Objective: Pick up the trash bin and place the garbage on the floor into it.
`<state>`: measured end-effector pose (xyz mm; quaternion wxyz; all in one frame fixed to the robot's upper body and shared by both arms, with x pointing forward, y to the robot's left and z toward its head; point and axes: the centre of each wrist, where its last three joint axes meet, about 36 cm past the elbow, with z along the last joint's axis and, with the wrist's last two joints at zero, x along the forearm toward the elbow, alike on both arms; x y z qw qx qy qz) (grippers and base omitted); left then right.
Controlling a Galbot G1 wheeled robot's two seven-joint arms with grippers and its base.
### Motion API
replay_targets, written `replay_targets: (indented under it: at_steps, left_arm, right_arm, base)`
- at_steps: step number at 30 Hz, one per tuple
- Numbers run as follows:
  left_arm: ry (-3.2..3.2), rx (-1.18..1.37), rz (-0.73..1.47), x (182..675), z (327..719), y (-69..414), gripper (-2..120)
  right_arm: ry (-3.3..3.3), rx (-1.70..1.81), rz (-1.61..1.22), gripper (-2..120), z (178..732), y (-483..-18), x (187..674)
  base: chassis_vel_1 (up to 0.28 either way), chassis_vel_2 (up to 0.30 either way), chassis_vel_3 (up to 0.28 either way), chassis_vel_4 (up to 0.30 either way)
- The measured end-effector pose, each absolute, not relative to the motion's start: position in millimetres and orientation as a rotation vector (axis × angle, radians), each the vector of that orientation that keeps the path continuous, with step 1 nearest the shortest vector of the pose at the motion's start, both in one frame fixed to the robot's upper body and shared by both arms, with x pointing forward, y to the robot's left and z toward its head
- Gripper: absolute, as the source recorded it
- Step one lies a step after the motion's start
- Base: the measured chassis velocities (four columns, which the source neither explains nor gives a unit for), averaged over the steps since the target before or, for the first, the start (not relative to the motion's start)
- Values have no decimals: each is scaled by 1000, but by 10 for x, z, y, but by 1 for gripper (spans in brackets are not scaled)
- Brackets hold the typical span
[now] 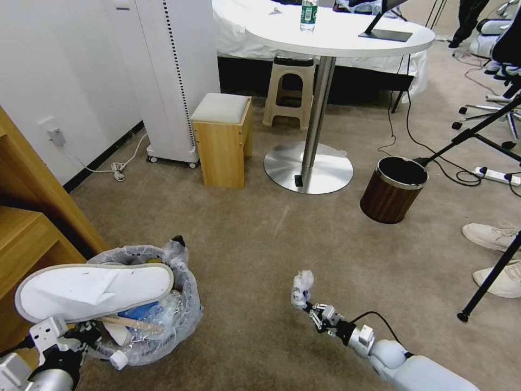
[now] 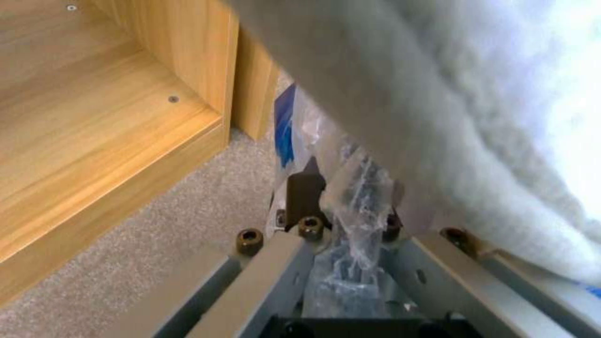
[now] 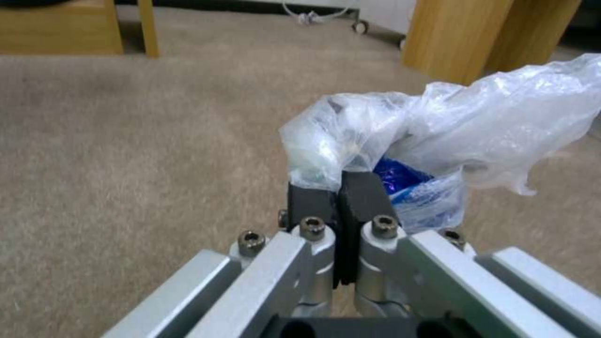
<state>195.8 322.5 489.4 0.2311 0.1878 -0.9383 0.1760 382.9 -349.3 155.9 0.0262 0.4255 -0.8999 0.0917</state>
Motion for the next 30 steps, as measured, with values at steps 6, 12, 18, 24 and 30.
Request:
replay_targets:
  at_steps: [6,12,18,24,30]
  left_arm:
    - [-2586,508,477,1966,4885,3229,0]
    - [-2607,505,469,1965,4859,3195,0]
    - [-2619,503,471,1954,4846,3160,0]
    - [-2632,501,478,1957,4866,3139,0]
    - [-2645,507,487,1948,4888,3124,0]
  right_arm:
    - [-2843,1327,277,0,1796,-3568,3926]
    - [-2949,1371,219,0,2248,-3588,4085]
    - [-3015,1420,80,0,2570,-3491,4098]
    - [-3055,1466,-63,0,2831,-3301,4084]
    - [-3109,1505,-149,0,3107,-3047,4157]
  base:
    - [0,0,0,0]
    - [0,0,0,0]
    - [0,0,0,0]
    - [0,0,0,0]
    - [0,0,0,0]
